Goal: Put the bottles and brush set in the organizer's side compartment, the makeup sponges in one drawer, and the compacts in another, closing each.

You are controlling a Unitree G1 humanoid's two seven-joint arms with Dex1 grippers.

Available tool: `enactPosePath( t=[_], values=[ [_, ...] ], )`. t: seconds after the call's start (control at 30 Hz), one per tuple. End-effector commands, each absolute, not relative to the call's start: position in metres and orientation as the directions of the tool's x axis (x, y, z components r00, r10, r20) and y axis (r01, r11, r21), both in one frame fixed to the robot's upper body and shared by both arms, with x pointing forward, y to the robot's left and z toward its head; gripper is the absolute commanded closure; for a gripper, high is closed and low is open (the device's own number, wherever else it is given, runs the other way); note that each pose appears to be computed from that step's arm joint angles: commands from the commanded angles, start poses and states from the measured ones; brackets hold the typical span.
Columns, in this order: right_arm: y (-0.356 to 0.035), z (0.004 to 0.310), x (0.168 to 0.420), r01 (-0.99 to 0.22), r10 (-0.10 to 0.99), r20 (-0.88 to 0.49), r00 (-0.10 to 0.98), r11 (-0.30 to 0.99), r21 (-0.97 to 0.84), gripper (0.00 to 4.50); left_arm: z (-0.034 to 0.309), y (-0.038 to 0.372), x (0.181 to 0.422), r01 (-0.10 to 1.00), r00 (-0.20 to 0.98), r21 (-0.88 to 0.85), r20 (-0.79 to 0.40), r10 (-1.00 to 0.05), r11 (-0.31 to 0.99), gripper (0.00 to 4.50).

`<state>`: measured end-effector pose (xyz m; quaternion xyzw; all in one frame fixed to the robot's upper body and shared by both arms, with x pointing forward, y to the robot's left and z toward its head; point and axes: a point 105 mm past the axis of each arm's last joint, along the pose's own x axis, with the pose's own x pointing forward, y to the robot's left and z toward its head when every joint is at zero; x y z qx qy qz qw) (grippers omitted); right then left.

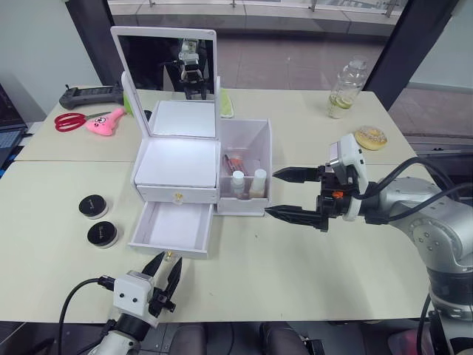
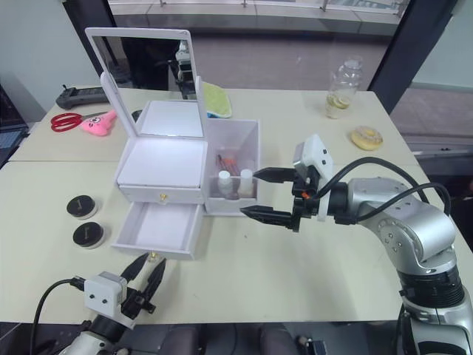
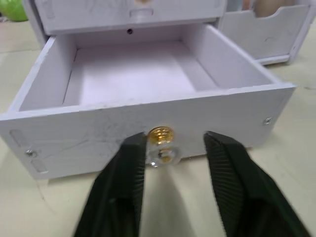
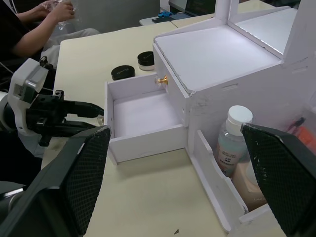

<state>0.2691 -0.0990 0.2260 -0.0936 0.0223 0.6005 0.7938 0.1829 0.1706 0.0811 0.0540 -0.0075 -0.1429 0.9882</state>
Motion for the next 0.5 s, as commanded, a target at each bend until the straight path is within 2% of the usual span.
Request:
enactPosePath(
  t=[0.03,0.13,0.17,0.33,0.4,0.47,0.5],
  values=[
    [-0.099,0.237,0.268,-0.953,0.954,-0.119,0.274,0.253,-0.166,0.00,0.100,0.173,0.176,0.294,0.953,0.126,0.034,-0.300,0.948,1.08],
    [-0.101,0.236,0.267,-0.955,0.955,-0.121,0.271,0.251,-0.156,0.00,0.106,0.187,0.159,0.280,0.959,0.137,0.004,-0.283,0.950,0.14],
    [-0.104,0.236,0.268,-0.956,0.954,-0.123,0.273,0.254,-0.150,0.00,0.107,0.195,0.150,0.274,0.962,0.135,-0.018,-0.274,0.952,0.04],
    [-0.130,0.237,0.273,-0.946,0.939,-0.130,0.317,0.304,-0.109,0.00,0.117,0.248,0.111,0.241,0.959,0.106,-0.181,-0.220,0.965,0.04],
    [-0.140,0.239,0.276,-0.939,0.932,-0.121,0.341,0.331,-0.095,0.00,0.126,0.272,0.106,0.218,0.959,0.110,-0.208,-0.193,0.970,0.04],
    [-0.153,0.239,0.282,-0.926,0.923,-0.078,0.376,0.372,-0.062,0.00,0.138,0.302,0.107,0.178,0.971,0.129,-0.182,-0.153,0.975,0.04],
    [-0.160,0.236,0.284,-0.920,0.917,-0.070,0.392,0.389,-0.056,0.00,0.138,0.309,0.108,0.193,0.967,0.147,-0.198,-0.162,0.970,0.04]
  ],
)
